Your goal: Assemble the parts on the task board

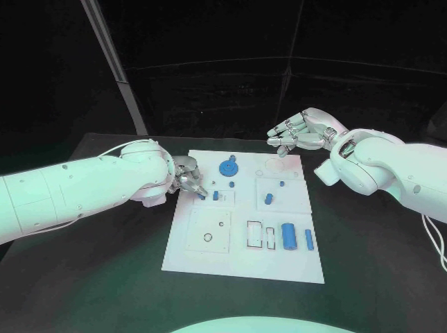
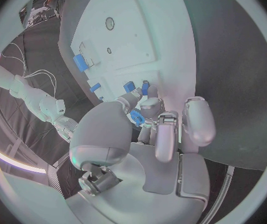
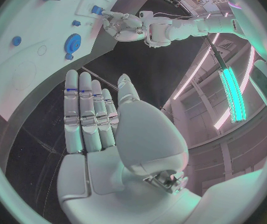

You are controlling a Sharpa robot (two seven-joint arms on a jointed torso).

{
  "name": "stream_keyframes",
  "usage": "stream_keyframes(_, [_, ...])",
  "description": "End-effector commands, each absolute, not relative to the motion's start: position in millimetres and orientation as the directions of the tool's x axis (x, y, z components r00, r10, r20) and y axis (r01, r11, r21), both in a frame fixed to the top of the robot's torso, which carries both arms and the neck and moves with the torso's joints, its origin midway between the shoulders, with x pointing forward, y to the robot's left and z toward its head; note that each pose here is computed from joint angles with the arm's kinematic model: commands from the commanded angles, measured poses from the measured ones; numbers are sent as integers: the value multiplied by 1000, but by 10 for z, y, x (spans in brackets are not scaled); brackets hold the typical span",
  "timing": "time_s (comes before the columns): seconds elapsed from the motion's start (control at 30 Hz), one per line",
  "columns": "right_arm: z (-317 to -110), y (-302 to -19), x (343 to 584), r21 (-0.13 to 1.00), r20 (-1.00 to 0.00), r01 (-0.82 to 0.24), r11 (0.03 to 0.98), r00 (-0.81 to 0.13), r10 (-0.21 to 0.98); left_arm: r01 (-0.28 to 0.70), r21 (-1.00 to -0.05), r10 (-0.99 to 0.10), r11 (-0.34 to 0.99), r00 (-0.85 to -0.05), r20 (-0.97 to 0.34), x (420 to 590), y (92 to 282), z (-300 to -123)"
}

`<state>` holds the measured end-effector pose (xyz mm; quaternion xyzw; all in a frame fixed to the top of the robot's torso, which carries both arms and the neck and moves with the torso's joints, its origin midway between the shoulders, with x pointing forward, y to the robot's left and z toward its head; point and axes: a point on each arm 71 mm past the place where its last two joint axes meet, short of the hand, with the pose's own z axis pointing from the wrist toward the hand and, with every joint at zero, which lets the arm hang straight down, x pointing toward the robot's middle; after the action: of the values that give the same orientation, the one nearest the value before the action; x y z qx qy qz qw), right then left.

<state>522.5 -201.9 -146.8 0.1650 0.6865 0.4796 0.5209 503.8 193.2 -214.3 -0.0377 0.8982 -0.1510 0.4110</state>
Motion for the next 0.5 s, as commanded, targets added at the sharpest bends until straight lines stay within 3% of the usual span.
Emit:
stream_keyframes(0.03, [-1455,-2004,5223,830,-557,-283,480,-409,723,68,-286,-165,956,-679,-715,5004,1914,-2189])
stream_keyframes(0.5, [-1456,-2001,5225,831,-557,-283,480,-409,723,76,-283,-155,956,-688,-709,4996,1890,-2195])
